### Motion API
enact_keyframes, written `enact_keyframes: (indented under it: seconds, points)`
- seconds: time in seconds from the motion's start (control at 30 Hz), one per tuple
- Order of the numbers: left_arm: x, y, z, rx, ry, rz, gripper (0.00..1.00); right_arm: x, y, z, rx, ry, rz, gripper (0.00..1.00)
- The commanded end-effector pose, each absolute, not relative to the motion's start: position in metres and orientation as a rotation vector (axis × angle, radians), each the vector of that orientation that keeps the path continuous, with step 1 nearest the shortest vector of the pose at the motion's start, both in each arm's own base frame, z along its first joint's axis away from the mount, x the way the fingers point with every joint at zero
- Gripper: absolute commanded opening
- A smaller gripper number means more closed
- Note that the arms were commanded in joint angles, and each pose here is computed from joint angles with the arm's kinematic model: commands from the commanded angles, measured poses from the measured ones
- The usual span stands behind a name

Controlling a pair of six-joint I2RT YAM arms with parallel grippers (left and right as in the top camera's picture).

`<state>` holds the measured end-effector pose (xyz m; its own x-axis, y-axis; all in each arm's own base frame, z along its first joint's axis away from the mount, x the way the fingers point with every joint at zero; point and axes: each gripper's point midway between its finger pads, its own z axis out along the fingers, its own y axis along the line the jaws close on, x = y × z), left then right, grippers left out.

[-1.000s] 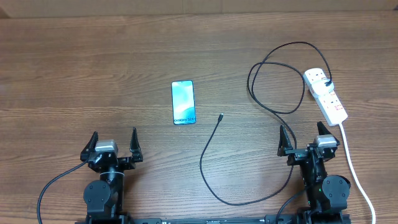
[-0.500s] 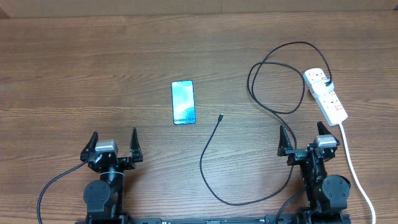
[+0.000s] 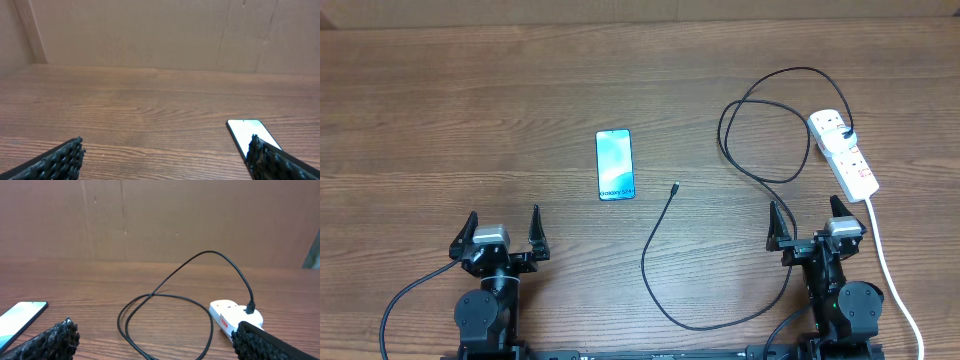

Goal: Plug charger to phone and switch on socket

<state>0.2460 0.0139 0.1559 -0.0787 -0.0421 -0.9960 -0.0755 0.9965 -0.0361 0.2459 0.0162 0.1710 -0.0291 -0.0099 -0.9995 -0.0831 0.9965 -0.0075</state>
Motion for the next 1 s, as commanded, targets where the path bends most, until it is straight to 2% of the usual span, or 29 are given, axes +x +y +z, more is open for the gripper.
enact_keyframes:
  seconds: [0.0,0.7,0.77,0.83,0.97]
  points:
    - [0.246,0.013,0.156,-0.064,1.645,0.044,1.00,0.246,0.014,0.170,-0.065,1.593,0.045,1.00]
    - [0.246,0.013,0.156,-0.064,1.645,0.044,1.00,0.246,0.014,0.170,-0.065,1.593,0.045,1.00]
    - [0.246,0.016,0.167,-0.076,1.600,0.055,0.99,0.246,0.014,0.170,-0.065,1.593,0.045,1.00]
    - [0.247,-0.007,0.183,-0.085,1.538,-0.161,1.00,0.246,0.014,0.170,-0.065,1.593,0.045,1.00]
    - [0.226,-0.081,0.188,-0.063,1.582,-0.856,1.00,0.246,0.014,0.170,-0.065,1.593,0.045,1.00]
